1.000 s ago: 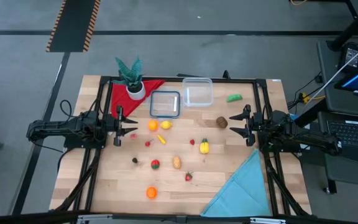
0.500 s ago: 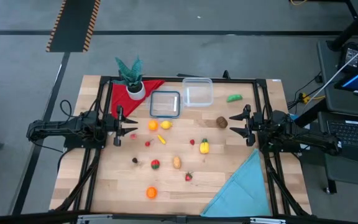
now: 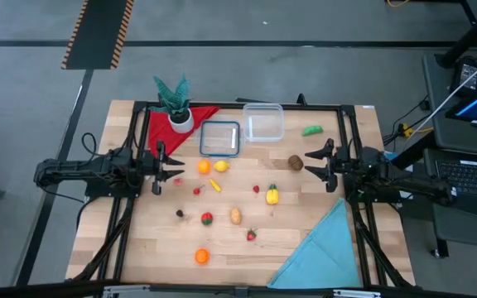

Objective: Pick and placing Produce into tupperware
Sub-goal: Put the green peas into the transparent bin

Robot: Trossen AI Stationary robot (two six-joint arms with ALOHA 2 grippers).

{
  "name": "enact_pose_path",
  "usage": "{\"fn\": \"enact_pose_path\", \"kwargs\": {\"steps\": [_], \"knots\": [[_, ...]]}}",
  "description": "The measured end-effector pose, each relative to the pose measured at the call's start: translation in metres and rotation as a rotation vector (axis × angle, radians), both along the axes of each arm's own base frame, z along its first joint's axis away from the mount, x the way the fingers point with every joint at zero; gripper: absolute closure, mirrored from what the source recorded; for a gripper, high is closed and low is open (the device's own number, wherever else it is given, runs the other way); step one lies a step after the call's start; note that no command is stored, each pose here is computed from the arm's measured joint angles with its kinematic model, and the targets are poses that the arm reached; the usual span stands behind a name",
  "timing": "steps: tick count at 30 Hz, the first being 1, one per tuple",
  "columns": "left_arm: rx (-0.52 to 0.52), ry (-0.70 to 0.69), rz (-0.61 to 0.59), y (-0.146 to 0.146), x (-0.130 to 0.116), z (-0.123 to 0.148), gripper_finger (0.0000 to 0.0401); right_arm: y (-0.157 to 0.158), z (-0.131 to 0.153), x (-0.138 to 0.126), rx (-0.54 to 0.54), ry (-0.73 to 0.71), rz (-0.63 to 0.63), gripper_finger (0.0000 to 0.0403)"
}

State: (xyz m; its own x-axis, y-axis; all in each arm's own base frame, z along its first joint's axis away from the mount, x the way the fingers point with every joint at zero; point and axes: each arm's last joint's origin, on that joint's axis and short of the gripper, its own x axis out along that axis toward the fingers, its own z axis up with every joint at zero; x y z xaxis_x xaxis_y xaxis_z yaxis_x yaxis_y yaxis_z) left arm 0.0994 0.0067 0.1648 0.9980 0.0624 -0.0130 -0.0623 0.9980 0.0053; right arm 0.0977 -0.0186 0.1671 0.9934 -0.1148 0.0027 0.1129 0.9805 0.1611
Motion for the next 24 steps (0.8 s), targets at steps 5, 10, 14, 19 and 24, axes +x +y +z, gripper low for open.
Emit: {"fn": "enact_pose_path", "kwargs": {"steps": [5, 10, 14, 19, 24], "knots": [[0.006, -0.019, 0.054, 0.002, 0.005, 0.003, 0.0291, -0.001, 0.003, 0.004, 0.018, -0.019, -0.018, 0.0157], [0.033, -0.046, 0.103, 0.008, 0.01, 0.007, 0.0291, -0.002, 0.005, 0.007, -0.023, -0.028, -0.016, 0.0157], [0.029, -0.023, 0.153, 0.015, 0.015, 0.009, 0.0291, -0.004, 0.021, 0.008, -0.082, -0.034, -0.074, 0.0157], [0.036, -0.059, 0.181, 0.025, 0.023, 0.024, 0.0291, -0.005, 0.048, 0.01, -0.153, -0.038, -0.105, 0.0157], [0.033, -0.015, 0.174, 0.036, 0.036, 0.038, 0.0291, -0.007, 0.058, 0.017, -0.097, 0.055, -0.101, 0.0157]]}}
